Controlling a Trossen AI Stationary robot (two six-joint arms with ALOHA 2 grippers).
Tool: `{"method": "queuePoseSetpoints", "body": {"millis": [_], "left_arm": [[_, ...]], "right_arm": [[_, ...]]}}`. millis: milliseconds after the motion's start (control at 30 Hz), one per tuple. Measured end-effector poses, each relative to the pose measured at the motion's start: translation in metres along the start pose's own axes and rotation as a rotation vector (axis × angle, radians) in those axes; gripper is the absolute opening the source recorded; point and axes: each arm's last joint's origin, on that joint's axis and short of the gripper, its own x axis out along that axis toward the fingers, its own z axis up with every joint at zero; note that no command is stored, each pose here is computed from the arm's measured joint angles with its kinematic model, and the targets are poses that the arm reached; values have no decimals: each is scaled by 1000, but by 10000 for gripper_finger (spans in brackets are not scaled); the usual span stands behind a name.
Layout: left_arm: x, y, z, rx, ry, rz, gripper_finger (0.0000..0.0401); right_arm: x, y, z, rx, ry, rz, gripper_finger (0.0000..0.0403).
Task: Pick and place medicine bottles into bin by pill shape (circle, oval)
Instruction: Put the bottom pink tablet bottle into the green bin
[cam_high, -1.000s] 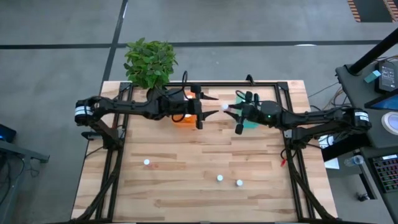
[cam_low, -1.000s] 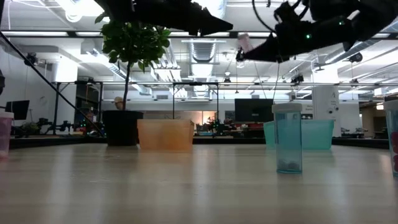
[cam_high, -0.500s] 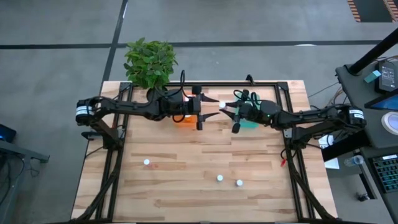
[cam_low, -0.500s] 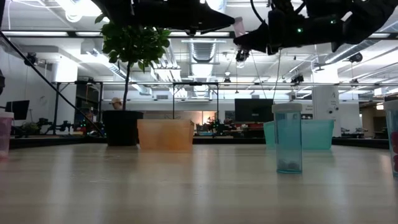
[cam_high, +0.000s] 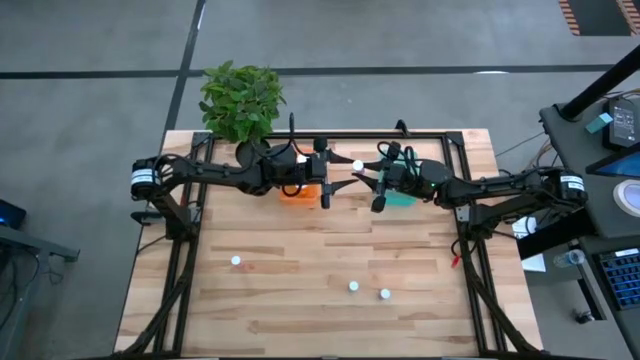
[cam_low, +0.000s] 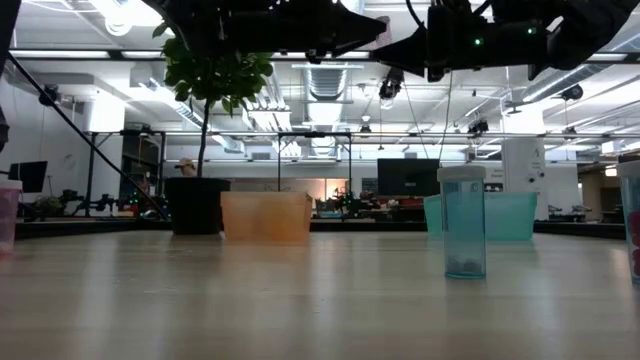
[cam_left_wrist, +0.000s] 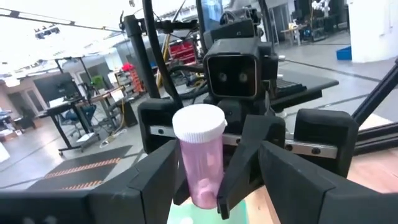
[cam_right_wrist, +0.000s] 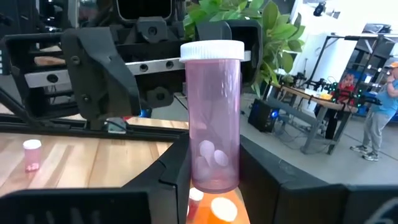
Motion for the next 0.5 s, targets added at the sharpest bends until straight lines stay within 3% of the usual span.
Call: {"method": "queuePoseSetpoints", "body": {"millis": [500], "left_arm": [[8,1,-9,4,-30,5,205]], "right_arm": [[0,0,-1,4,-1,-1,98]]}}
